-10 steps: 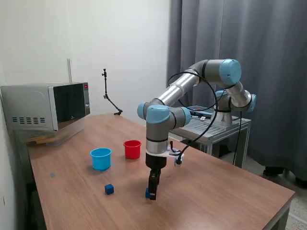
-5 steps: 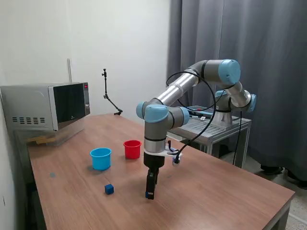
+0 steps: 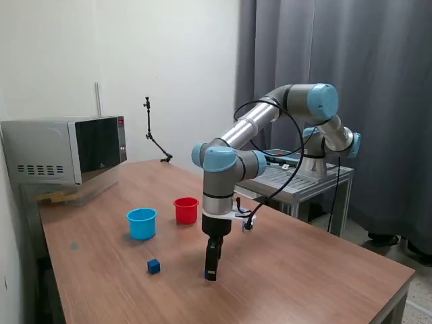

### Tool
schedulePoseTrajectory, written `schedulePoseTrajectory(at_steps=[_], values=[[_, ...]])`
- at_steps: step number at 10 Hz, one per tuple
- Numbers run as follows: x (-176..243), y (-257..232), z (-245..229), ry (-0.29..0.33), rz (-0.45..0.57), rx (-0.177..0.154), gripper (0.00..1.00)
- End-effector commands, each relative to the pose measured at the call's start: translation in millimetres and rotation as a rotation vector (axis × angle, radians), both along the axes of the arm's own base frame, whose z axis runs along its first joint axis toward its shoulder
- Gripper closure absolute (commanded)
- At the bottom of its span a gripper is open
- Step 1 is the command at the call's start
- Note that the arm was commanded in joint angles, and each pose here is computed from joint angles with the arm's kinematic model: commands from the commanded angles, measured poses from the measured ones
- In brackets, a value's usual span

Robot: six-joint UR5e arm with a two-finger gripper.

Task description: Place red objects in the red bin, and blue objects in the blue bin.

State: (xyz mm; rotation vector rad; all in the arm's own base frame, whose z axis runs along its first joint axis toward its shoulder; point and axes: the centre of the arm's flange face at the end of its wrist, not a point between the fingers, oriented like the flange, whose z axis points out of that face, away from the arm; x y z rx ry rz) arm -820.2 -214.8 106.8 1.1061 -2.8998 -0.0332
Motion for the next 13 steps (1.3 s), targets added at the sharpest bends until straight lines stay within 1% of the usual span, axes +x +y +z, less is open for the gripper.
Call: schedulePoseTrajectory(at_steps=[1, 4, 9, 13], values=[[-2.0, -0.5, 3.7, 0.008, 0.0, -0.002, 0.0], [-7.7, -1.8, 11.4, 0.049, 0.002, -0.014, 0.0], [-7.7, -1.8, 0.9, 0.04, 0.002, -0.013, 0.0], [-8.3, -1.6, 2.1, 0.041, 0.006, -0.01, 0.0]])
